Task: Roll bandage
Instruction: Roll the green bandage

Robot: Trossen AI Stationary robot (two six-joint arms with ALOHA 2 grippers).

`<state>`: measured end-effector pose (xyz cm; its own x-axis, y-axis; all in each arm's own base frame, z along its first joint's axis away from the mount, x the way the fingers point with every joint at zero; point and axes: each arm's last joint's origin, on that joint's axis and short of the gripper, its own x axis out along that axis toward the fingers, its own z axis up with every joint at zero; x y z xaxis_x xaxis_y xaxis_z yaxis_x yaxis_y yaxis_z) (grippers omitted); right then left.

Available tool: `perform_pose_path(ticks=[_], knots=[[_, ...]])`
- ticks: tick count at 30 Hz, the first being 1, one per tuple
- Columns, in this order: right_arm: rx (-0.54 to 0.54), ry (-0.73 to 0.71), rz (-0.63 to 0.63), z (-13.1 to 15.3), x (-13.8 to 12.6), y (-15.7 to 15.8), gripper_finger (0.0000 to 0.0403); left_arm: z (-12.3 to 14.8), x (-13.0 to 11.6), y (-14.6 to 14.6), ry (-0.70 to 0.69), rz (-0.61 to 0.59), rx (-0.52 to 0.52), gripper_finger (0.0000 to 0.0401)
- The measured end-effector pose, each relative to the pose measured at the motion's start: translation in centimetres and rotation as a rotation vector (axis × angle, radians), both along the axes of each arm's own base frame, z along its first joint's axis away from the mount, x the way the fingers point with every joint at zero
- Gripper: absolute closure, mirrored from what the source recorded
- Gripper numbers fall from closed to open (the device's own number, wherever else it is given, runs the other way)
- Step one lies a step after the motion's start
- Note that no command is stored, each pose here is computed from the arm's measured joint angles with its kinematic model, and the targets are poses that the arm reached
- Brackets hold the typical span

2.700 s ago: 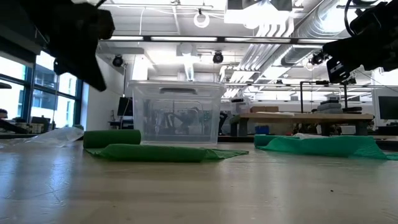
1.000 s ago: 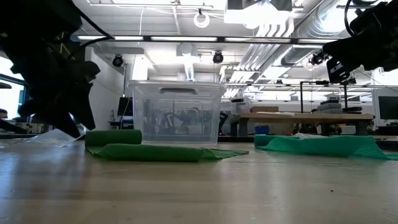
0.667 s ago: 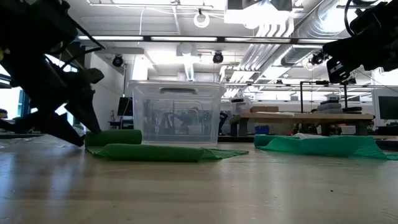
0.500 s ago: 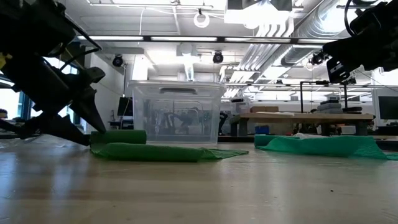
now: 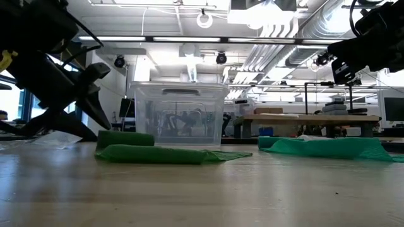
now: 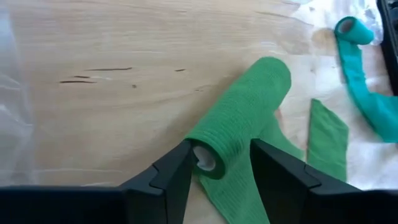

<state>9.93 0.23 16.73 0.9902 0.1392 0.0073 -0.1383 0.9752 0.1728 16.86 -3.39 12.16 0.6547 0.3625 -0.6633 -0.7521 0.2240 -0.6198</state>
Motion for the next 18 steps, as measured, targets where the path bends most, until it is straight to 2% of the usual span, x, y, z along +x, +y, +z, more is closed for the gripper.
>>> perform_pose_path(ticks=[11,18], knots=[[0.0,0.0,0.0,0.01,0.0,0.0,0.0403,0.04,0.03,-0.05,-0.008,0.019,-0.038,0.0259],[0.0,0.0,0.0,0.01,0.0,0.0,0.0403,0.05,0.04,0.1,-0.012,0.038,-0.024,0.0265]])
